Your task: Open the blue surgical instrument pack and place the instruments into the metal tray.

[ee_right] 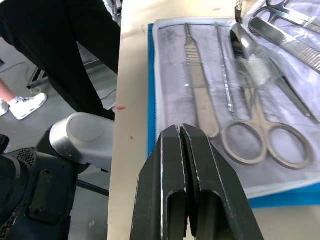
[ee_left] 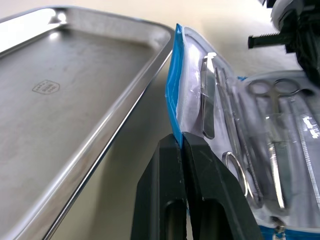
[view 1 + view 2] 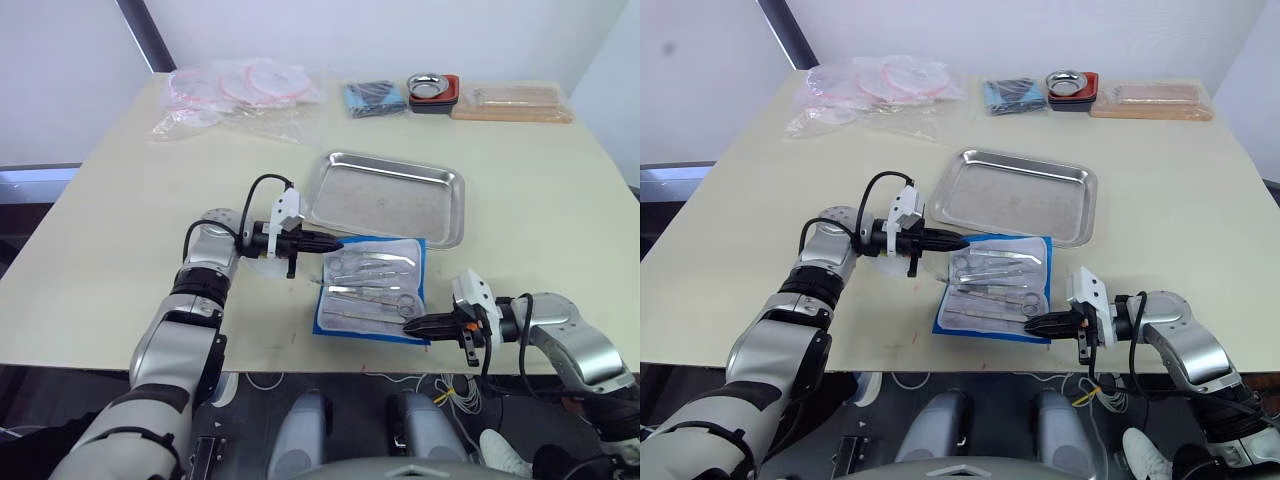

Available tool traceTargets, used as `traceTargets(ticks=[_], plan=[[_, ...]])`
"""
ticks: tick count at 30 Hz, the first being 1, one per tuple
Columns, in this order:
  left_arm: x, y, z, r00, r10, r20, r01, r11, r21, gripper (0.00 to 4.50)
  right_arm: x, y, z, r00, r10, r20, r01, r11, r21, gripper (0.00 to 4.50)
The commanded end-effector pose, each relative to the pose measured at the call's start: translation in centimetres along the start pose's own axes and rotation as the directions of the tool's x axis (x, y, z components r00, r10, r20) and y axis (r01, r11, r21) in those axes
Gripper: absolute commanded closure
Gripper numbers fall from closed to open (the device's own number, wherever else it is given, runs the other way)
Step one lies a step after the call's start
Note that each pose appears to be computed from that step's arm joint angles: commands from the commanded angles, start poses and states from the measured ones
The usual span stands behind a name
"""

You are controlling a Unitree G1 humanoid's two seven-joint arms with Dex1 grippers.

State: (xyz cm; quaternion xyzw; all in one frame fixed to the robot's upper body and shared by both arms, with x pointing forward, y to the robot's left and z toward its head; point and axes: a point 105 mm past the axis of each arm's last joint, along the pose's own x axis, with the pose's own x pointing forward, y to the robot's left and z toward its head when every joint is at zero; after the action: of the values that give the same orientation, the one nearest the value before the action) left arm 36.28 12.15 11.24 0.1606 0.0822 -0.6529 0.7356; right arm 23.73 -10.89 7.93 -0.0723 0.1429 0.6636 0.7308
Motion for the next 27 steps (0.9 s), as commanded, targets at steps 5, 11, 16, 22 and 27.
traceTargets(ticks=[5, 11, 16, 22, 27], plan=[[0.7, -1.3, -2.6, 0.993, -0.066, -0.097, 0.063, 0.997, -0.033, 4.50, 0.4, 0.6, 0.1, 1.000, 0.008, 0.004, -0.008, 1.000, -0.030, 4.45], [-0.1, -0.6, -3.3, 0.991, 0.002, -0.132, -0.008, 0.999, -0.046, 4.50, 0.7, 1.1, 0.1, 1.000, 0.026, -0.002, -0.026, 0.999, -0.044, 4.45], [-0.8, 0.0, -3.4, 0.988, 0.072, -0.138, -0.079, 0.996, -0.044, 4.50, 1.0, 1.4, 0.3, 0.999, 0.033, 0.006, -0.032, 0.998, -0.060, 4.45], [-0.7, -0.5, -3.4, 0.988, 0.121, -0.092, -0.129, 0.988, -0.083, 4.50, 1.0, 1.0, -0.2, 0.999, 0.009, -0.030, -0.012, 0.995, -0.095, 4.45], [-0.9, -0.9, -3.4, 0.982, 0.171, -0.079, -0.179, 0.978, -0.110, 4.50, 0.7, 0.6, -0.4, 0.998, -0.006, -0.057, -0.001, 0.993, -0.121, 4.45]])
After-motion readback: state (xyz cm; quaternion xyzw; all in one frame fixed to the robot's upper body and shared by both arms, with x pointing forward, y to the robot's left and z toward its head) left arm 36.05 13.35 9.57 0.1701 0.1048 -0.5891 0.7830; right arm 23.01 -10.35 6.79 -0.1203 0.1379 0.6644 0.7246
